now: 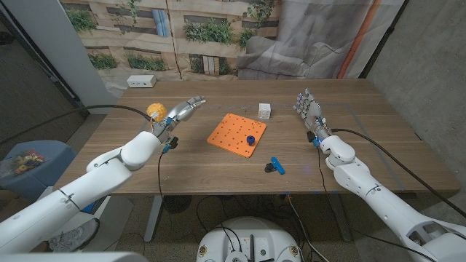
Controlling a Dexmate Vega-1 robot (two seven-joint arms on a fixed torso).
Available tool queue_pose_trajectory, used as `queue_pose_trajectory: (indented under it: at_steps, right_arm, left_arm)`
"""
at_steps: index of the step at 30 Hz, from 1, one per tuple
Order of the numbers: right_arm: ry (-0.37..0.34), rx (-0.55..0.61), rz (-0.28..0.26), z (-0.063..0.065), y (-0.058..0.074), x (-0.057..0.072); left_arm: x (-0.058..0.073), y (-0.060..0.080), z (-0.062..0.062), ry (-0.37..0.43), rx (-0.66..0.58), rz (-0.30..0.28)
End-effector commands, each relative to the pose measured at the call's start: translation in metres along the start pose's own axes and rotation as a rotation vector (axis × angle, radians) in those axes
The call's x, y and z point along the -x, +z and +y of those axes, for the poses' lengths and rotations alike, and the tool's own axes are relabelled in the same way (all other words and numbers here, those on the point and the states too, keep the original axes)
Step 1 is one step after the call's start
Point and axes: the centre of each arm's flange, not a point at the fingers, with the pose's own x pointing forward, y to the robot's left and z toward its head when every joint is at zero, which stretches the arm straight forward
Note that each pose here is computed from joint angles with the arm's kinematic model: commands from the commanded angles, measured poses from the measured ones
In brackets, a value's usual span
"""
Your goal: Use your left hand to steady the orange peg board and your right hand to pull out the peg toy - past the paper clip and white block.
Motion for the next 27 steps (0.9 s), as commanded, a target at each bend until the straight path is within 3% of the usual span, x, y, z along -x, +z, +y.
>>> queue_pose_trajectory:
  at_steps: [1,5,16,27]
  right_arm:
    - [-0.011,-0.008,0.008,-0.003,-0.007,0.001]
    - [-0.016,-0.011,0.006,-0.004,-0.009,0.002]
    - [-0.01,-0.023,0.01,-0.003,-0.014,0.003]
    - [-0.011,-0.029,0.007,-0.004,-0.015,0.003]
  left_arm:
    - [0.005,0.01,-0.011,-0.006,-0.281,-0.044]
    - [0.005,0.007,-0.017,-0.021,-0.282,-0.034]
    - [0.005,0.013,-0.035,-0.099,-0.533,-0.078]
    - [0.001,0.015,-0.055,-0.148,-0.624,-0.1]
